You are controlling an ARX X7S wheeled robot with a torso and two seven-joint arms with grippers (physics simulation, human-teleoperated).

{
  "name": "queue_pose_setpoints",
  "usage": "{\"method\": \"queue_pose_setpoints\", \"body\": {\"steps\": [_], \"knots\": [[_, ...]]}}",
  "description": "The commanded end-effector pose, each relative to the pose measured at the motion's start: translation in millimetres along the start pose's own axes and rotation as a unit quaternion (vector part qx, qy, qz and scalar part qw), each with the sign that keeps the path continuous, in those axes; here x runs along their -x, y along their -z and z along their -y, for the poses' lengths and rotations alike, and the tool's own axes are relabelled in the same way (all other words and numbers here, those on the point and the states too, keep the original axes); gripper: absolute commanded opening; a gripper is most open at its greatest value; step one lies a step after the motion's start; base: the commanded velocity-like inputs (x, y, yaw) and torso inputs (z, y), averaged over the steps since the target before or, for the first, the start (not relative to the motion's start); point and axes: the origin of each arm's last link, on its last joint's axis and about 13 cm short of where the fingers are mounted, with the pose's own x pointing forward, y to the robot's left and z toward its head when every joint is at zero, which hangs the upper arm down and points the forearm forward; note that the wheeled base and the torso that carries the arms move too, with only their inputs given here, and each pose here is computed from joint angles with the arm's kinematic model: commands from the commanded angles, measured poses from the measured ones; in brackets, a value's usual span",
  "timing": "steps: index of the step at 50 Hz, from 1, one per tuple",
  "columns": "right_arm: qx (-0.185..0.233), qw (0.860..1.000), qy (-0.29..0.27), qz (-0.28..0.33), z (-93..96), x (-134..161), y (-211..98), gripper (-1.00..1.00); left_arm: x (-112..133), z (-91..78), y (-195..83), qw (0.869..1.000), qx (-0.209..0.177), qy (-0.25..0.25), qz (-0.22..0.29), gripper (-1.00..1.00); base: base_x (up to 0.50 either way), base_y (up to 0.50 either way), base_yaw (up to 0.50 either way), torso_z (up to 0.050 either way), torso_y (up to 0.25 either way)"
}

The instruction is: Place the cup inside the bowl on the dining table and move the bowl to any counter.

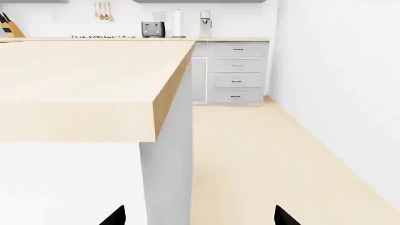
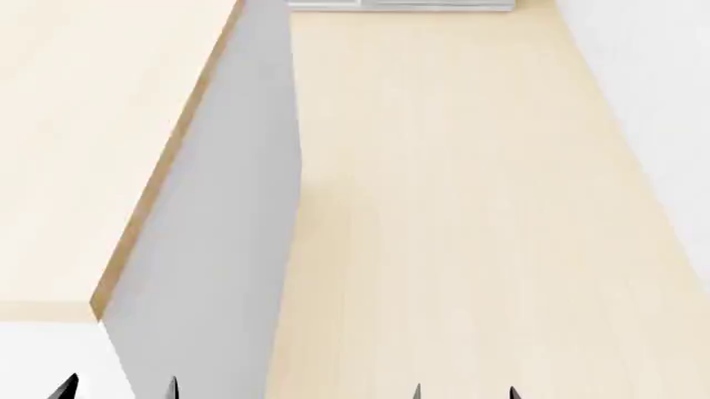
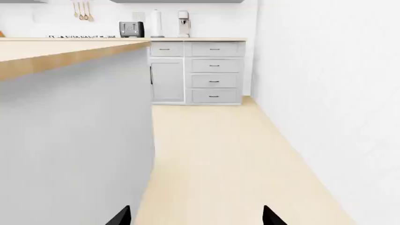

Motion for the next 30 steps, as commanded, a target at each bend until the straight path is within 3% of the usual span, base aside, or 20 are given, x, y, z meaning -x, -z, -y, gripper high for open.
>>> {"method": "queue_pose_setpoints", "body": {"steps": [1, 10, 16, 30], "knots": [[-0.005, 1.000, 0.003, 0.006, -0.3, 0.5, -3.2, 1.00, -2.6, 4.0, 4.2, 1.000, -0.002, 0.000, -0.015, 1.00, 0.00, 0.00, 0.00, 0.000, 0.000], [0.000, 1.000, -0.007, 0.015, -2.3, 2.0, -3.2, 1.00, -12.9, 23.3, 4.3, 1.000, -0.006, 0.008, -0.029, 1.00, 0.00, 0.00, 0.00, 0.000, 0.000], [0.001, 1.000, -0.006, 0.008, -1.9, 0.8, -2.3, 1.00, -11.2, 20.1, 5.1, 1.000, -0.004, 0.007, -0.030, 1.00, -0.02, 0.00, 0.00, 0.000, 0.000], [0.004, 1.000, -0.004, -0.001, -2.2, 1.4, -0.4, 1.00, -5.6, 11.3, 5.7, 1.000, -0.006, 0.003, -0.028, 1.00, -0.40, 0.00, 0.00, 0.000, 0.000]]}}
